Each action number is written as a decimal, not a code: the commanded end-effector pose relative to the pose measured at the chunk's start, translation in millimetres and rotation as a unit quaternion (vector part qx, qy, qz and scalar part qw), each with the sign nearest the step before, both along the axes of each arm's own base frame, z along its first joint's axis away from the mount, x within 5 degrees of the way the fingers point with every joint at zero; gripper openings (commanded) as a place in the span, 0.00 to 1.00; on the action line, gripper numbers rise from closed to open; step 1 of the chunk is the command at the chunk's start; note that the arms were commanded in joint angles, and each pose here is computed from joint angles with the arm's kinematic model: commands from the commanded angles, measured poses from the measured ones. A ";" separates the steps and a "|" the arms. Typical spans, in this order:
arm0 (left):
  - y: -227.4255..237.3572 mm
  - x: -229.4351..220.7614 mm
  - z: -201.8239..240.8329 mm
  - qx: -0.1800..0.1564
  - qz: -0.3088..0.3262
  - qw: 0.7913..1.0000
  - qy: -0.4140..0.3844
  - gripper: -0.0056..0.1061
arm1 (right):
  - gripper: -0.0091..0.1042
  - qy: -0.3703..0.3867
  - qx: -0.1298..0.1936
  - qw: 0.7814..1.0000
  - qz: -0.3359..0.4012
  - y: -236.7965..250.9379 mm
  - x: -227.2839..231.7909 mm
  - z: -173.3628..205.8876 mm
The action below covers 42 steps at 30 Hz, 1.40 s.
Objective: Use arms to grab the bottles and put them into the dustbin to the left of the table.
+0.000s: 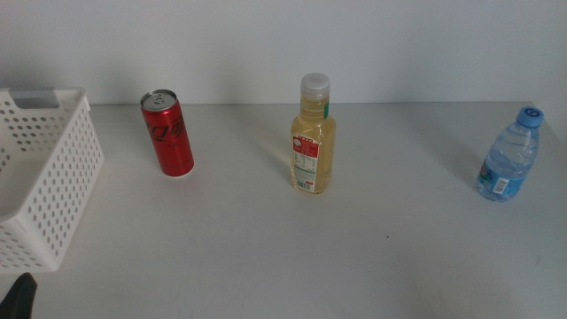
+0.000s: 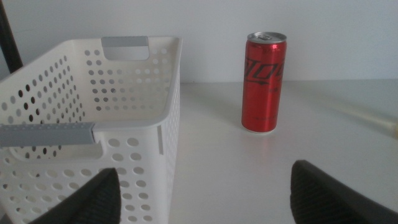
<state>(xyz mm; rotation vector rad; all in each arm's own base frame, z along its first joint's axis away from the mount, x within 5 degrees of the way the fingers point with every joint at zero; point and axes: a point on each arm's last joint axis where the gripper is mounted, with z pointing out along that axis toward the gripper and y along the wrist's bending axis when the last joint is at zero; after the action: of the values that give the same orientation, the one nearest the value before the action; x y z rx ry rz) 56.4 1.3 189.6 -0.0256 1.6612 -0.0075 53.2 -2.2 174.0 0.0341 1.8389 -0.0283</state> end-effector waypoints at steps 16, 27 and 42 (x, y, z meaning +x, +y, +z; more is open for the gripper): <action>-8.6 26.3 14.6 -0.010 -0.047 0.998 -0.043 0.89 | 0.73 -0.051 -0.010 0.999 -0.002 -0.5 0.0 10.3; -33.9 66.7 0.4 -0.027 -0.144 0.989 -0.007 0.89 | 0.73 -0.051 -0.010 0.999 -0.002 -0.5 0.0 10.3; -38.5 99.8 -31.1 -0.054 -0.131 0.990 -0.001 0.89 | 0.73 -0.051 -0.010 0.999 -0.002 -0.5 0.0 10.3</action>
<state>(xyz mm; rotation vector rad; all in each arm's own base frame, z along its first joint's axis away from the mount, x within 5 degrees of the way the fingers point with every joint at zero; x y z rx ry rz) 156.3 -38.2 146.7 0.1469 1.8037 -0.2828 53.2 -2.2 174.0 0.0341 1.8389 -0.0283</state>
